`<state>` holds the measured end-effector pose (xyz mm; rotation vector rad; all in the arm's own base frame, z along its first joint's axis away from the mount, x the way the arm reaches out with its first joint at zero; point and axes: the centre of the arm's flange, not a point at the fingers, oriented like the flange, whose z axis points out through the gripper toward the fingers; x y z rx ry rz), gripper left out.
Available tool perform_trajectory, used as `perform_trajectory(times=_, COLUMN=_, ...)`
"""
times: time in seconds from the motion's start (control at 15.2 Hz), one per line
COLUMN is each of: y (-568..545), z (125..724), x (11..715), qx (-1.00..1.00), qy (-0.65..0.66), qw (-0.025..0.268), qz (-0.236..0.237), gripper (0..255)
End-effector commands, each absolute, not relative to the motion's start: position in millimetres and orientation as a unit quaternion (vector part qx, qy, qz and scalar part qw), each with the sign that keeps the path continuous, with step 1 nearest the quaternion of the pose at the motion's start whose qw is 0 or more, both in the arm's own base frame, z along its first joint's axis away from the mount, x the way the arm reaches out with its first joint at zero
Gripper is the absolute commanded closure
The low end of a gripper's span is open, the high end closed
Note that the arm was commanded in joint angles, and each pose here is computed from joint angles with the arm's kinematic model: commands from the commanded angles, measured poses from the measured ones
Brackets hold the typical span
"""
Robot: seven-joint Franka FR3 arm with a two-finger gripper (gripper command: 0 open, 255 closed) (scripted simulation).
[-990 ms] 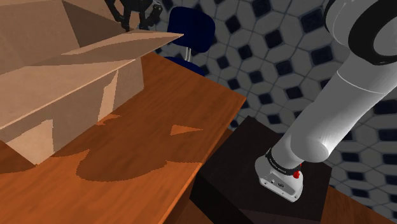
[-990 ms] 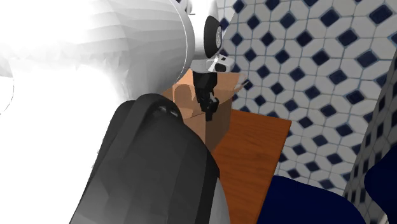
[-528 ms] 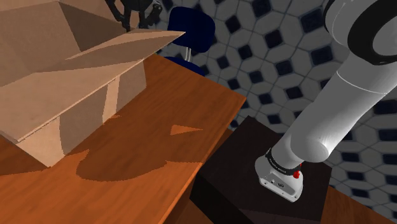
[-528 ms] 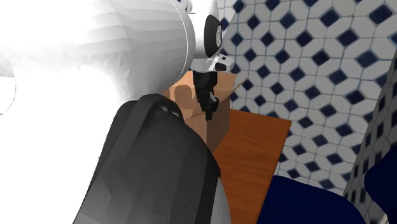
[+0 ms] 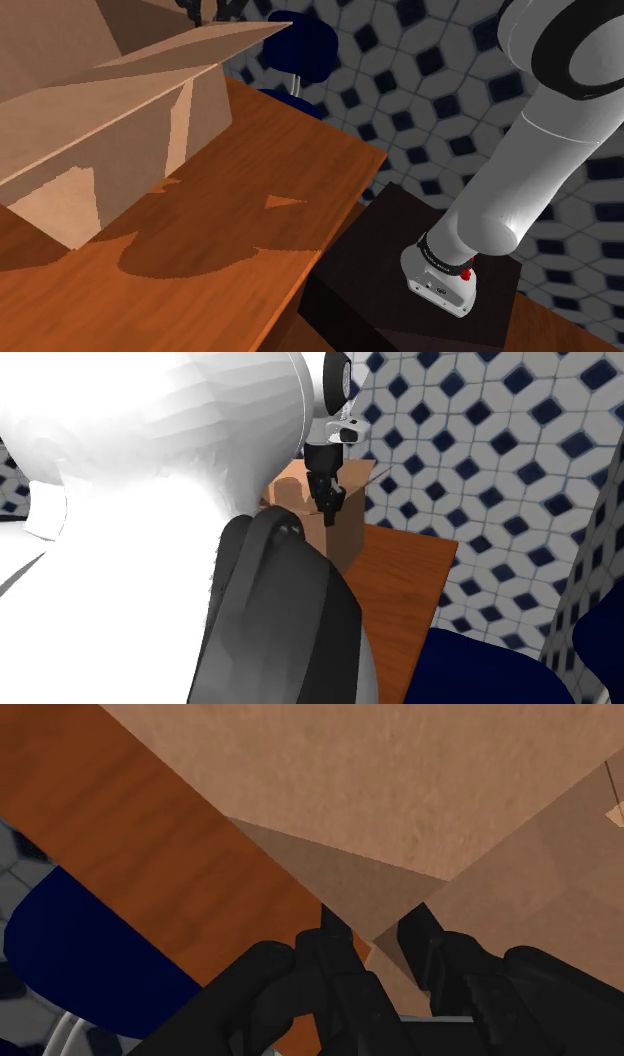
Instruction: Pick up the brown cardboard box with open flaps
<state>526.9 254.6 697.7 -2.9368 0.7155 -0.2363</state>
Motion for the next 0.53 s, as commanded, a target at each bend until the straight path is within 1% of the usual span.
perform_trajectory(times=0.0, y=255.6, z=711.1, x=527.5, qx=-0.967, qy=0.236, qw=0.056, qz=-0.079, gripper=255)
perform_trajectory(times=0.33, y=255.6, z=737.5, x=527.5, qx=-0.967, qy=0.236, qw=0.056, qz=-0.079, gripper=255)
perform_trajectory(times=0.46, y=255.6, z=738.3, x=527.4, qx=-0.967, qy=0.236, qw=0.056, qz=-0.079, gripper=255)
